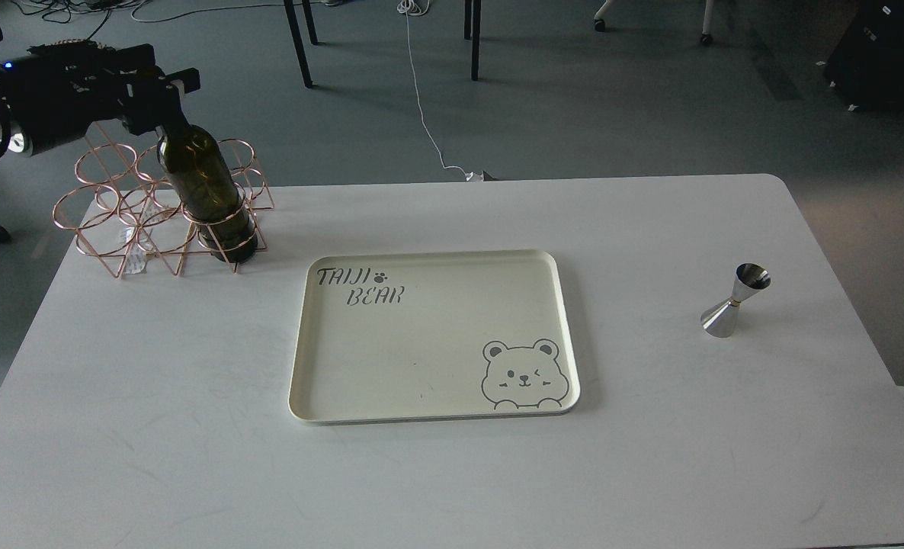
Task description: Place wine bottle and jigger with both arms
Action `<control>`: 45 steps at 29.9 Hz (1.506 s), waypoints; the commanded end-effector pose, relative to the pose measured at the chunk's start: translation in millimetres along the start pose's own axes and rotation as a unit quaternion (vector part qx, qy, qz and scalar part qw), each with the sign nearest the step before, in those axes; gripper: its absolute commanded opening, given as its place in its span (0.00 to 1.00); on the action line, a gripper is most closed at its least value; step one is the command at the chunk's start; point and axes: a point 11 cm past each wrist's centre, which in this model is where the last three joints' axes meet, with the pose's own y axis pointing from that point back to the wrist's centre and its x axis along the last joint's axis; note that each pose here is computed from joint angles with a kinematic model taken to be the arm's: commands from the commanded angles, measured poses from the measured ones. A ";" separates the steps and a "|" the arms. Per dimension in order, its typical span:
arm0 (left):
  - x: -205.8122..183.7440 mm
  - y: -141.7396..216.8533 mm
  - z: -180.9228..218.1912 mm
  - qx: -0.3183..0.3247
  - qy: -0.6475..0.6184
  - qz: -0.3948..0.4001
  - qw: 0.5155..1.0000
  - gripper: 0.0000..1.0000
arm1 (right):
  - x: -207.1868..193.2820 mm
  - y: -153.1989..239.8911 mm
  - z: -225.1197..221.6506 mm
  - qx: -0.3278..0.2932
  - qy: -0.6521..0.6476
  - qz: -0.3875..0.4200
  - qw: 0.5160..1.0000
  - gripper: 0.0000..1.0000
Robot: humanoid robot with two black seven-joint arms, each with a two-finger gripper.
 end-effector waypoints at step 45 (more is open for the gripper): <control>-73.5 96.6 -124.8 0.020 0.777 0.410 0.478 0.97 | -25.2 22.3 75.9 -0.056 -0.048 -0.004 0.997 0.99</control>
